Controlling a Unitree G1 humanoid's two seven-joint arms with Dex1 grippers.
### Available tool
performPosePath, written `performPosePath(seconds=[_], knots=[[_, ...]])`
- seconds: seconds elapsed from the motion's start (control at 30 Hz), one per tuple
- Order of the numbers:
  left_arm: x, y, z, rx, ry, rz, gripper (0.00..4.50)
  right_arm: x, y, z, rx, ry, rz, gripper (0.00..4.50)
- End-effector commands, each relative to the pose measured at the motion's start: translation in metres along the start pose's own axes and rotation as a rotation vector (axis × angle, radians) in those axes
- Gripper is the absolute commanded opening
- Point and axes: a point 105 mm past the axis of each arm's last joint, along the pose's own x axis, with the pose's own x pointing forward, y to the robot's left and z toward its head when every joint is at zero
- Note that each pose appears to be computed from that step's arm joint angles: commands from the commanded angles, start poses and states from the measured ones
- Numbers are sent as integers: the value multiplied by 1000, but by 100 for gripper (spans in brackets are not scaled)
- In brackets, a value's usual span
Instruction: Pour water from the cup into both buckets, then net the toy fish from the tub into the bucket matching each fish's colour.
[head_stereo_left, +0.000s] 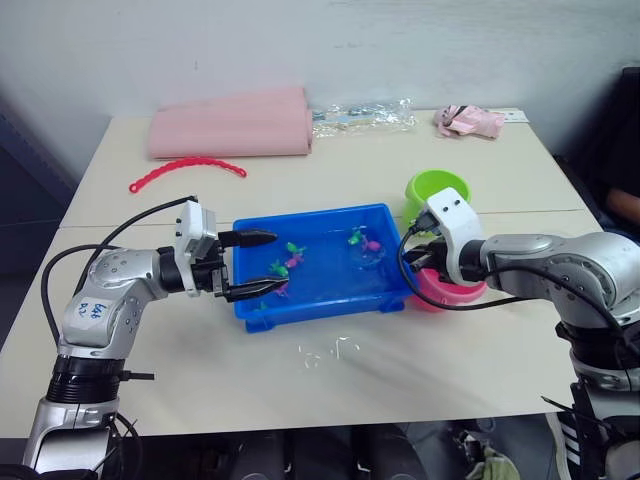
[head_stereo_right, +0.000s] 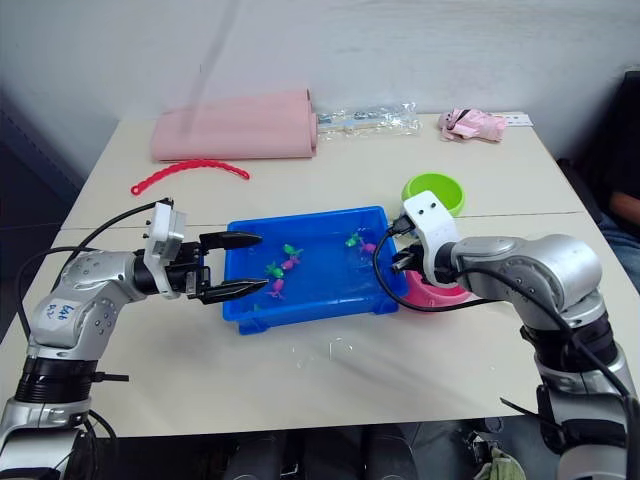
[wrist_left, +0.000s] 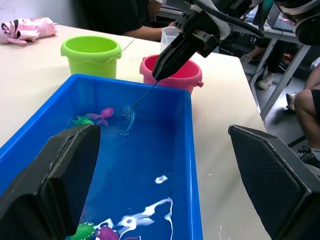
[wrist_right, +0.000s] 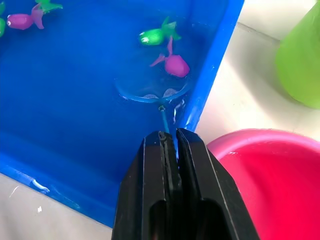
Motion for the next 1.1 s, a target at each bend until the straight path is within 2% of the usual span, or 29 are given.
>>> performPosePath(seconds=[0.03,0.27,0.4,0.53,0.6,0.73,0.9,1.1], knots=[[-5,-2,13,64,-10,9,445,-14,-12,7,-56,-107,-80,0],[-5,-2,12,61,-5,3,445,-23,-13,1,-88,-143,-71,0],[-5,-1,12,60,-2,2,445,-30,-8,1,-128,-195,-14,0],[-7,-1,11,55,1,0,445,-50,-4,5,-101,-333,85,0],[-7,-2,10,49,1,-3,445,-68,4,14,-36,-495,209,0],[-2,-1,8,40,-2,-26,445,-86,-14,-4,-116,-544,151,0],[5,0,11,40,-9,-67,445,-112,-20,-19,-155,-657,136,0],[14,-2,15,40,-23,-116,445,-134,-40,-51,-316,-607,1,0]])
